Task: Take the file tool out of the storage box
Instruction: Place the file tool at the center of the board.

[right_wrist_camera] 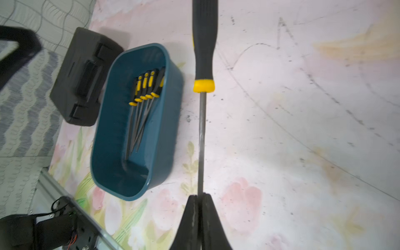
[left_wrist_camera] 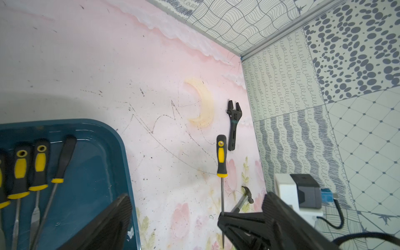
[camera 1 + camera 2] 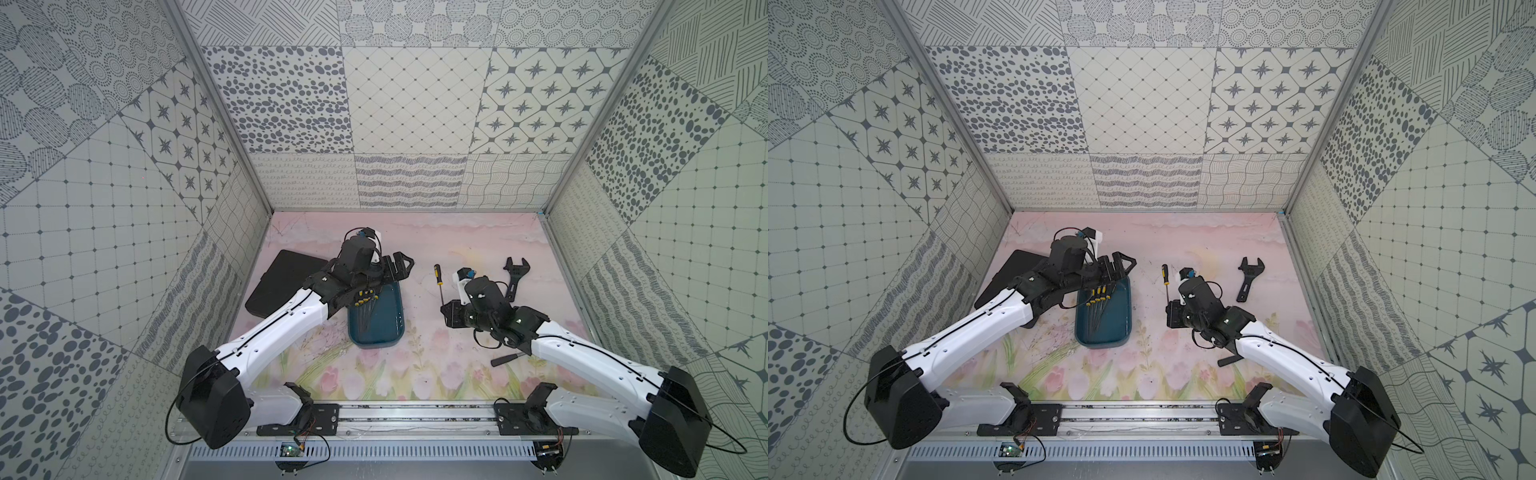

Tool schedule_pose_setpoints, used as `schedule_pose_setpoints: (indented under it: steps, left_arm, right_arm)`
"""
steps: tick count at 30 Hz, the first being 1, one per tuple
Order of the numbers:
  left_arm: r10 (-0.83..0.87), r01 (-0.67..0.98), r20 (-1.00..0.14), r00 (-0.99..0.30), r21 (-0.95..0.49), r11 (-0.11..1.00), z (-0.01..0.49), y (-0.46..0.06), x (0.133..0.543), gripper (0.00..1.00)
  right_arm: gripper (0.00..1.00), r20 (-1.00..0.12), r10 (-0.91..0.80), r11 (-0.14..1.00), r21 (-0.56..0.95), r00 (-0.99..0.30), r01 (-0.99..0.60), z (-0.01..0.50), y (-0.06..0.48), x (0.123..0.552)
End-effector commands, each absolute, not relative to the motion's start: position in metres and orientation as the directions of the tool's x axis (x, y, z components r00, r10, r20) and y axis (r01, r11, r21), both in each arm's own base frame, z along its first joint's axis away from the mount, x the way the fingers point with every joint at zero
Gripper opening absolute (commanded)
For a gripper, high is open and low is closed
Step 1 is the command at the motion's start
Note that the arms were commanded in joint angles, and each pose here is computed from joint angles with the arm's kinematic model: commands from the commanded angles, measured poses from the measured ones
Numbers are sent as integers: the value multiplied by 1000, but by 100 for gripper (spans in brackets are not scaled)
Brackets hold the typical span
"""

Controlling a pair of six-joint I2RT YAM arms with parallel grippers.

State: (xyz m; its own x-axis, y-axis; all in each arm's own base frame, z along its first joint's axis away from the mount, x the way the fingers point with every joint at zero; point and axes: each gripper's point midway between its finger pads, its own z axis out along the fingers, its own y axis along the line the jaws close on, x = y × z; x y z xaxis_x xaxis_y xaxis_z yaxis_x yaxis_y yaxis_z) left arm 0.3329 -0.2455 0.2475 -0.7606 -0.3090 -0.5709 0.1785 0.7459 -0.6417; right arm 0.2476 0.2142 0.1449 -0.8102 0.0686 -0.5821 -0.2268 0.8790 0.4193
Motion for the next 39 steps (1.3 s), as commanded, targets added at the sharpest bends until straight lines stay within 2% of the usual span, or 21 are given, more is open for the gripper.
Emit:
schedule_pose_setpoints:
  steps: [1,10,21,39]
  left_arm:
    - [-114,272,-649,-752,-463,844,238,-228,315,99]
    - [-66,269,-646,-760,-406,873,211,-203,287,99]
    - [-68,237,-592,-803,-421,875,183,-197,271,99]
    - [-82,210,-563,-822,-435,876,172,-197,269,99]
  right_arm:
    - [0,-563,54,922,344,-825,-175,137,179,251]
    - [0,-500,37,969,228,-865,-90,118,135,277]
    - [0,-426,-54,989,104,-903,-109,86,128,308]
    - [2,-332,-41,999,-15,-942,-39,49,112,322]
